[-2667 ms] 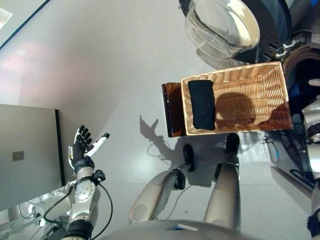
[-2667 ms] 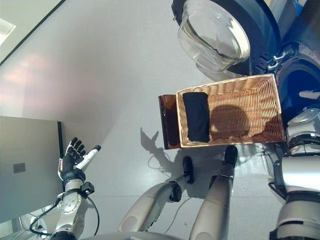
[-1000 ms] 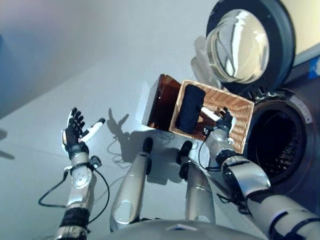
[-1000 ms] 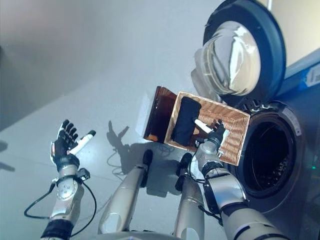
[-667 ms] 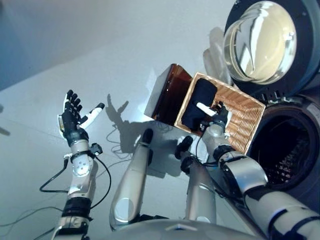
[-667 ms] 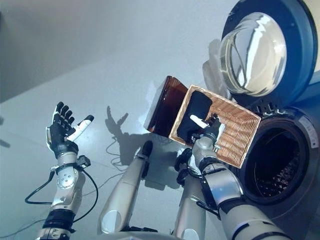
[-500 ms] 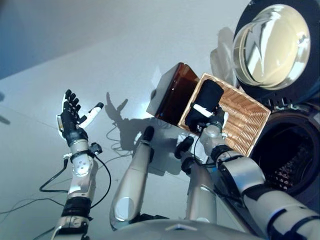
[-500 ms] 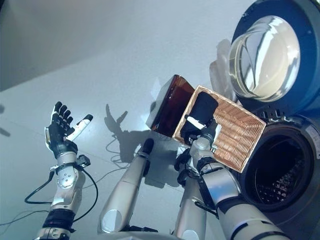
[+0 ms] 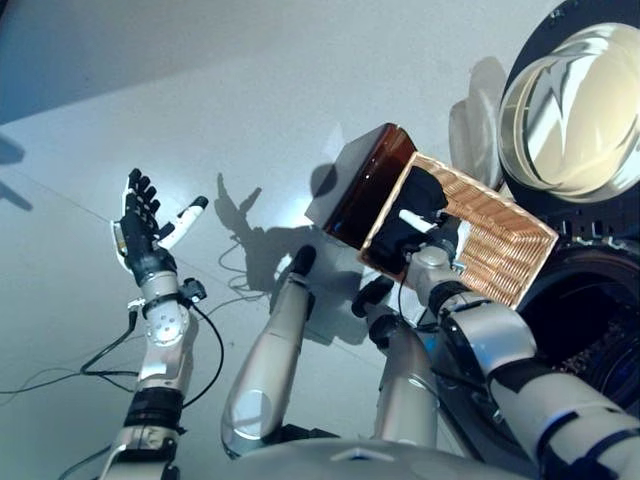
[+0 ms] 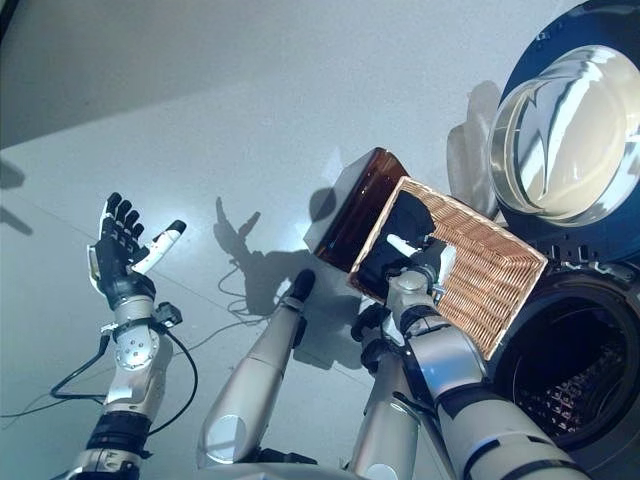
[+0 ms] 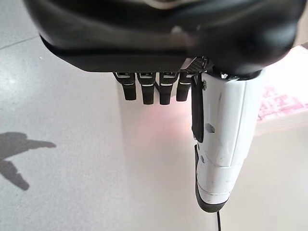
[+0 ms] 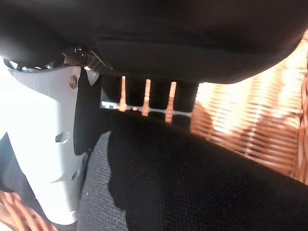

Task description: Pick up the clothes and place them into the washing machine

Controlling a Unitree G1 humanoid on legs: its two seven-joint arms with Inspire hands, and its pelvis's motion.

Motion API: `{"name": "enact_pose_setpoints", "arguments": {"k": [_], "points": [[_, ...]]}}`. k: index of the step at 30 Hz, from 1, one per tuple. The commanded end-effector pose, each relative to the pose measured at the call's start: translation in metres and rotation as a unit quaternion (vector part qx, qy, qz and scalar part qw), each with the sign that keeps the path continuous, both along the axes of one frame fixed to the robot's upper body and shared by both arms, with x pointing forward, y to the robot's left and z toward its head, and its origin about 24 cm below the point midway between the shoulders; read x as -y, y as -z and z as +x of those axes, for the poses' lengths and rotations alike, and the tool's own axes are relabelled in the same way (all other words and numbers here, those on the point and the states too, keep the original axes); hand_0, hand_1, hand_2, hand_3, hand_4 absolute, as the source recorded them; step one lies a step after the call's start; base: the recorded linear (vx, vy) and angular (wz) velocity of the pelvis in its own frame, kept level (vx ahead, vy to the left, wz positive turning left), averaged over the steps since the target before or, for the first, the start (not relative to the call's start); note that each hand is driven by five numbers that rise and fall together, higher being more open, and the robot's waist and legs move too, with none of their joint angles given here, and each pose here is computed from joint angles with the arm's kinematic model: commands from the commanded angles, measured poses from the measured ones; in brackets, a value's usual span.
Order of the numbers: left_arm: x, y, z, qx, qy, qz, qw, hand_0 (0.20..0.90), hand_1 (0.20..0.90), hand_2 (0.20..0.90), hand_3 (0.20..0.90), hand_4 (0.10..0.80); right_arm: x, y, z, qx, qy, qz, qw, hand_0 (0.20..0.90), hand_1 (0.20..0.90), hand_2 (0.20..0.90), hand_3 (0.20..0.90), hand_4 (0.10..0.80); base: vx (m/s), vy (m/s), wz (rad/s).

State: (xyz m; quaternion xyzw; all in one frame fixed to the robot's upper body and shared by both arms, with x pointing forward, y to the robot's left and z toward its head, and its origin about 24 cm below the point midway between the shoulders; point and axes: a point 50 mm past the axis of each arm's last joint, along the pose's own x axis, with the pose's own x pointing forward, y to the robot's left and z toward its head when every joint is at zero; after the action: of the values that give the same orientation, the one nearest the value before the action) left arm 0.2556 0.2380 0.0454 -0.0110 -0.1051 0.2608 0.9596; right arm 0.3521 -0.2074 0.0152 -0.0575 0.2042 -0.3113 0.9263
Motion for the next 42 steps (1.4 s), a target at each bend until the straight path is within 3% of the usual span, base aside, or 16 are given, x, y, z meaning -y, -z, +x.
{"name": "enact_pose_setpoints", "arguments": {"k": [1,17,23,29,35,36,42], "points": [[-0.009,-0.031,-0.016,0.083,-0.011,0.041,0.996,0.900,0.900,0.900,0.900,0.800,0.022,-0.004,-0.004,0.000,0.027,-0.042,0.999,0.200,0.200,0.200,0.200,0.300,0.015,-0.009,-0.05],[-0.026,-0.002,-0.032,0.019,-0.009,0.031,0.999,0.900,0.900,0.900,0.900,0.800,0.090,0.024,-0.052,-0.043,0.122,-0.055,0.990,0.200,0.200,0.200,0.200,0.300,0.030,-0.002,-0.09],[-0.030,0.018,-0.040,-0.020,-0.016,0.013,1.000,0.900,0.900,0.900,0.900,0.800,0.095,0.034,-0.068,0.067,0.199,0.074,0.975,0.200,0.200,0.200,0.200,0.300,-0.001,0.039,-0.26],[-0.025,0.033,-0.049,-0.032,-0.013,-0.023,0.999,0.900,0.900,0.900,0.900,0.800,0.087,0.030,-0.072,0.247,0.262,0.239,0.902,0.200,0.200,0.200,0.200,0.300,-0.059,0.068,-0.38],[-0.016,0.044,-0.052,-0.042,0.000,-0.049,0.998,0.900,0.900,0.900,0.900,0.800,0.091,0.016,-0.073,0.352,0.292,0.284,0.842,0.200,0.200,0.200,0.200,0.300,-0.004,0.043,-0.16],[-0.010,0.048,-0.051,-0.048,0.018,-0.053,0.997,0.900,0.900,0.900,0.900,0.800,0.094,0.008,-0.072,0.393,0.314,0.296,0.812,0.200,0.200,0.200,0.200,0.300,0.000,0.032,-0.04],[-0.003,0.054,-0.053,-0.063,0.036,-0.054,0.996,0.900,0.900,0.900,0.900,0.800,0.108,-0.009,-0.074,0.436,0.364,0.281,0.774,0.200,0.200,0.200,0.200,0.300,-0.003,0.026,0.01]]}}
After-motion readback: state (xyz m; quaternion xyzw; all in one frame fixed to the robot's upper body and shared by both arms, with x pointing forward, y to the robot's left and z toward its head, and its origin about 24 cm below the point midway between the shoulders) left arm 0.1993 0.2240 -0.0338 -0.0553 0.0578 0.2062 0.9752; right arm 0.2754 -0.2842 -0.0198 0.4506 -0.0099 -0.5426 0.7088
